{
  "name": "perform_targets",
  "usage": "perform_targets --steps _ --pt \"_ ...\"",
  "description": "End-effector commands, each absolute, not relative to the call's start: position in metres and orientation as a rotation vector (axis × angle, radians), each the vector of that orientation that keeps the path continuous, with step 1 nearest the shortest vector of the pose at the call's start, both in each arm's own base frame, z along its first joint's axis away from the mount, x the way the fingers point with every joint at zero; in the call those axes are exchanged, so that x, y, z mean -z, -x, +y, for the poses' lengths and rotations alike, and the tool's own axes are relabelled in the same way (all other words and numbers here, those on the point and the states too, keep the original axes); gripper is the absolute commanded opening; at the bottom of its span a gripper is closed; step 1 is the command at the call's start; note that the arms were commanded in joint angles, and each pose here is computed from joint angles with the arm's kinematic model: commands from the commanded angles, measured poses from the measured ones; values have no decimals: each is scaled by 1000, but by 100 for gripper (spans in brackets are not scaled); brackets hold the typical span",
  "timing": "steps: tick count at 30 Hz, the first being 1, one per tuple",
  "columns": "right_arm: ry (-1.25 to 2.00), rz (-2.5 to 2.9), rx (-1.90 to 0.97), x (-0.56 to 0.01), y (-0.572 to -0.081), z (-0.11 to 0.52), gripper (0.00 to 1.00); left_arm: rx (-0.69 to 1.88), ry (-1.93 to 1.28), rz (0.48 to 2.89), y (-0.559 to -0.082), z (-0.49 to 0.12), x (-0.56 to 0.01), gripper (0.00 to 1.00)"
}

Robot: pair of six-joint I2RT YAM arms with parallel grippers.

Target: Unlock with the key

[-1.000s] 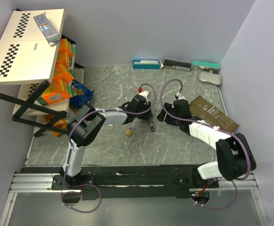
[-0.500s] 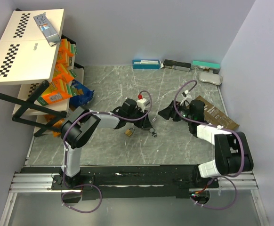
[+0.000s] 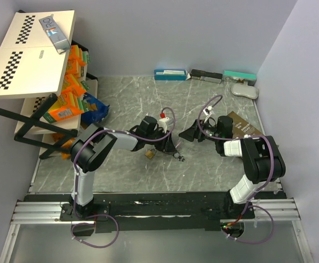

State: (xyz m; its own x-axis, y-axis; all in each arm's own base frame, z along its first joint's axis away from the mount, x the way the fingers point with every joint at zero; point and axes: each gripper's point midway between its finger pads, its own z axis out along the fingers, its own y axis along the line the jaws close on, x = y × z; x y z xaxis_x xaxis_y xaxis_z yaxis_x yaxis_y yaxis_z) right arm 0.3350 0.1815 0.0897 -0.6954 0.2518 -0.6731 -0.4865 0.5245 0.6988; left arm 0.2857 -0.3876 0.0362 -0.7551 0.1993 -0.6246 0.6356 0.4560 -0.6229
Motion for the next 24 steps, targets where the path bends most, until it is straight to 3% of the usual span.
perform_targets --steps 1,18,21,24 --pt "323 1899 -1261 -106 -343 195 83 1330 -709 2135 -288 -394 -70 1" --pt "385 1967 -1251 -88 -343 213 78 1425 -665 2022 -293 -394 -104 1" --pt "392 1966 -1266 -89 -340 214 75 1414 -658 2025 -295 -393 -104 1" --pt "398 1960 -1280 -90 -338 216 66 1390 -629 2037 -299 -391 -99 1"
